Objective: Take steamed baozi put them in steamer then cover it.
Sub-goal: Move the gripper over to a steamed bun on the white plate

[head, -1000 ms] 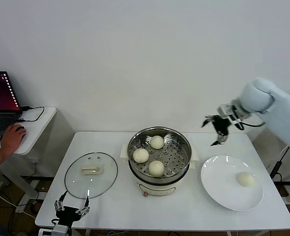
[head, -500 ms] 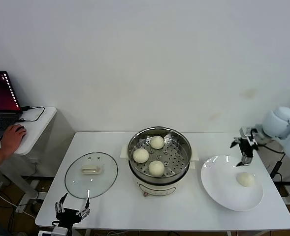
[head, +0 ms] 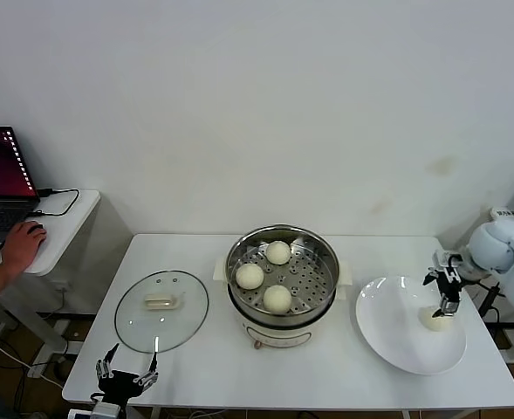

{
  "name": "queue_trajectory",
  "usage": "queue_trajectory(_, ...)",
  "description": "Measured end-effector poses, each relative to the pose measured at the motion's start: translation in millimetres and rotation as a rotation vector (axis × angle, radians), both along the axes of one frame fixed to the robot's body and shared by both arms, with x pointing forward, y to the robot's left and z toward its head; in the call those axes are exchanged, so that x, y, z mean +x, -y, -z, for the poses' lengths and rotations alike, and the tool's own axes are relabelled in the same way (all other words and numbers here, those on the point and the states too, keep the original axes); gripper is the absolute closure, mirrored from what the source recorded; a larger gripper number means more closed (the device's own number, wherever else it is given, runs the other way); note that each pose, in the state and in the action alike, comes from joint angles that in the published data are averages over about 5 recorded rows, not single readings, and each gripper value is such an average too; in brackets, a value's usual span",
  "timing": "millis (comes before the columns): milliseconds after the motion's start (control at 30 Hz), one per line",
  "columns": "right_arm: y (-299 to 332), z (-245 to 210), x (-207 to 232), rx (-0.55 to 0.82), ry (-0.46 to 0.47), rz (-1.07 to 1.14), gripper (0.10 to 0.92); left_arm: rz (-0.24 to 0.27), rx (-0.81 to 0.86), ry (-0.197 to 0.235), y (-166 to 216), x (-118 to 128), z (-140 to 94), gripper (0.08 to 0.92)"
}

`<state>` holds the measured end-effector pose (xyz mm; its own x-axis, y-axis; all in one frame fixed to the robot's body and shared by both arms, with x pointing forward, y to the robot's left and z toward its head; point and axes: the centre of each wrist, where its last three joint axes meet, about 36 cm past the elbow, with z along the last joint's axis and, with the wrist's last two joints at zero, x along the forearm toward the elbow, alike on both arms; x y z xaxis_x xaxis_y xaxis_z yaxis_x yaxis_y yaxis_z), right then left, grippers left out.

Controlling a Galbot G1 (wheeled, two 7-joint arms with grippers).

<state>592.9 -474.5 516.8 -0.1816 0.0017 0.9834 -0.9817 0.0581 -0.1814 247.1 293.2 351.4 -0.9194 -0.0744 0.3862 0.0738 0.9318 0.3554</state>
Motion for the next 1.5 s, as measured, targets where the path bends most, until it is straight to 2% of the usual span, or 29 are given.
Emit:
queue_trajectory(700, 11.9, 40.9, 0.5, -0.04, -0.052, 0.0, 0.199, -0.005, 0.007, -0.013, -0.8, -0.7, 6.3, 0.177)
queue_trajectory(1500, 15.0, 62.8, 4.3, -0.064, -0.052, 0.005, 0.2, -0.005, 0.007, -0.019, 0.8, -0.9, 8.9, 0.177)
